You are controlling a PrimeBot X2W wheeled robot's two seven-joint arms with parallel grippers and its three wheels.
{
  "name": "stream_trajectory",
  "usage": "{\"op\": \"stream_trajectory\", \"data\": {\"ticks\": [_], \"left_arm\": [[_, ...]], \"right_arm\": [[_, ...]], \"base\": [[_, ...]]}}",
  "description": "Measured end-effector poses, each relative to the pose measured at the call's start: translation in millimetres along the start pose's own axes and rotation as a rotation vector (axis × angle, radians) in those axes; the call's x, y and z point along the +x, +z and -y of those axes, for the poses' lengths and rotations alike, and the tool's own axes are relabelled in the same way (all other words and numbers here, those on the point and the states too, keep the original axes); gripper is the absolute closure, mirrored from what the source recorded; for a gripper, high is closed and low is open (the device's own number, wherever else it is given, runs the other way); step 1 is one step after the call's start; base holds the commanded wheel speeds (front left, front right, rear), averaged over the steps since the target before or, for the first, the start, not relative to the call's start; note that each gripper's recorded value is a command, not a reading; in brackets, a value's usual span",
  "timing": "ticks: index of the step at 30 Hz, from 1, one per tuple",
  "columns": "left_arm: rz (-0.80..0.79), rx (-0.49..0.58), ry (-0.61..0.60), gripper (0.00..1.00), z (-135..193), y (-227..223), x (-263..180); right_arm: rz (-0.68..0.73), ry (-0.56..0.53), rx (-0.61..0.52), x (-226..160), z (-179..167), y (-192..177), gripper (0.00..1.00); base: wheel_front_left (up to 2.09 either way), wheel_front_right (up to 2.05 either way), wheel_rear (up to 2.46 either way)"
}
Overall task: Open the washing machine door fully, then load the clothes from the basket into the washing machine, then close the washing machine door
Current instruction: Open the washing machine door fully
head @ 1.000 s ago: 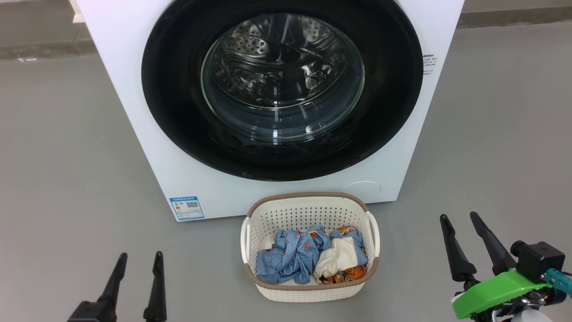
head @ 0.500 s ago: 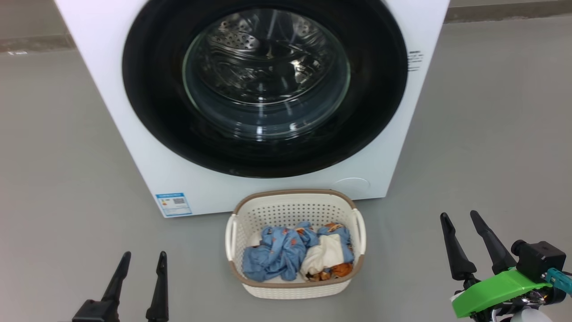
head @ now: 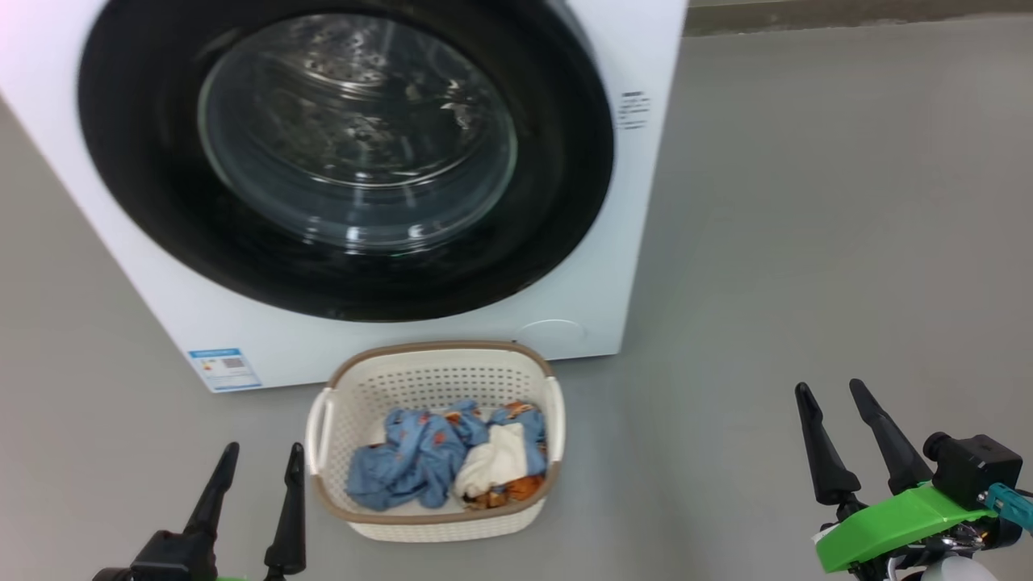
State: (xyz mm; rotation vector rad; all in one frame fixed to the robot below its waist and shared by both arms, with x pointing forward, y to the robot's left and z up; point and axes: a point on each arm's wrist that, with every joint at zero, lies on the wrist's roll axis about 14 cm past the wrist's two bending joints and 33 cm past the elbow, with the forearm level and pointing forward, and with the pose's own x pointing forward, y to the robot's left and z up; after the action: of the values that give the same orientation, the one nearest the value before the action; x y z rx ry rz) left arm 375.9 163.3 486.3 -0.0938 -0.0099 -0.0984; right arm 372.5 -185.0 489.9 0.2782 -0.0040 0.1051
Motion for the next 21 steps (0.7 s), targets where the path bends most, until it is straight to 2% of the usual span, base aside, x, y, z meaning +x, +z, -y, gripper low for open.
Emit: {"op": "stream_trajectory", "data": {"ticks": [11, 21], "left_arm": [[0.011, -0.028, -0.011, 0.0, 4.4, 2.9, 6.5], [0.005, -0.028, -0.021, 0.0, 7.8, 0.9, 6.0]], "right_arm": [[-0.003, -0.018, -0.008, -1.9, 7.7, 0.1, 0.0], [-0.01, -0.016, -0.018, 0.0, 9.8, -0.7, 0.0]], "base": [[1.13, 1.11, -2.24], [0.4, 0.4, -0.8]]}}
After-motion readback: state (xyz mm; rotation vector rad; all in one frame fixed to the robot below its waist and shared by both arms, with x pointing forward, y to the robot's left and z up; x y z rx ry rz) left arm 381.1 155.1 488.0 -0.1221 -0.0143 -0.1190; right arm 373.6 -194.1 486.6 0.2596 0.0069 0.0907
